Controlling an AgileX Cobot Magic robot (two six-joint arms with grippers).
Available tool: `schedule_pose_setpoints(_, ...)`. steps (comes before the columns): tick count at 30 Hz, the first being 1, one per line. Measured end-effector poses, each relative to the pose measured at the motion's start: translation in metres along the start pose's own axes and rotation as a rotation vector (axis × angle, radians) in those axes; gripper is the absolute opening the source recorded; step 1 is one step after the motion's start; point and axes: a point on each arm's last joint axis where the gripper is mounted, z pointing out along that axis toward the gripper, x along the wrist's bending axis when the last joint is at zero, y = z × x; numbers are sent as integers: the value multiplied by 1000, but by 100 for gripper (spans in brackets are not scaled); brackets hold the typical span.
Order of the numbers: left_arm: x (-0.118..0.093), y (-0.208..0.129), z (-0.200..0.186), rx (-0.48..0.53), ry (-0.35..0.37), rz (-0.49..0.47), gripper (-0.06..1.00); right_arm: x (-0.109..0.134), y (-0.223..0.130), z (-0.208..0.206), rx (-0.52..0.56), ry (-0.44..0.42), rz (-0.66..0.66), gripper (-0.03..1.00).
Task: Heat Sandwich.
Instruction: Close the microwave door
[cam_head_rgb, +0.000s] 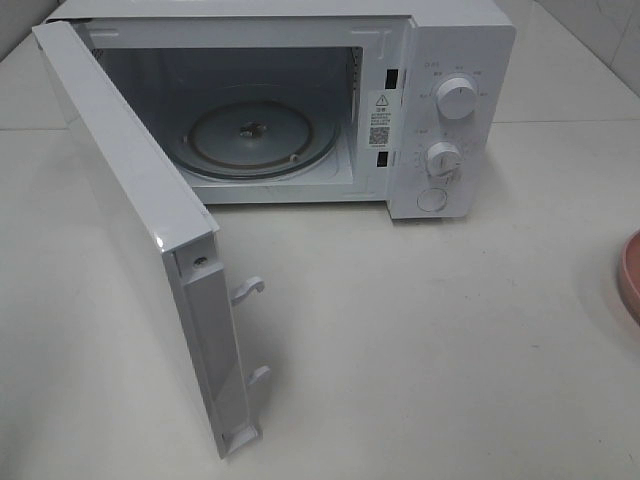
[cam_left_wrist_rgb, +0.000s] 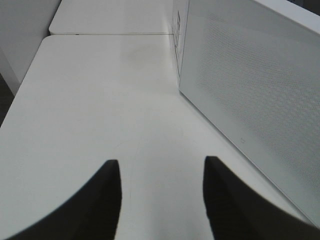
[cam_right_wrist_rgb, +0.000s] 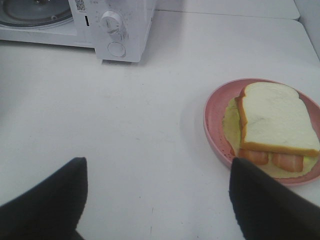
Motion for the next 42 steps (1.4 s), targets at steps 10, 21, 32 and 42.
schedule_pose_setpoints(10,6,23,39,27,17,-17,2,0,0,0,0,0,0,76)
schedule_pose_setpoints(21,15,24,84,-109,67,26,0,0,0,0,0,0,0,76)
schedule_pose_setpoints(32,24,0,120,-265,133,29,0,0,0,0,0,0,0,76)
schedule_pose_setpoints(42,23,-9,164,-235,86,110,0,0,0,0,0,0,0,76)
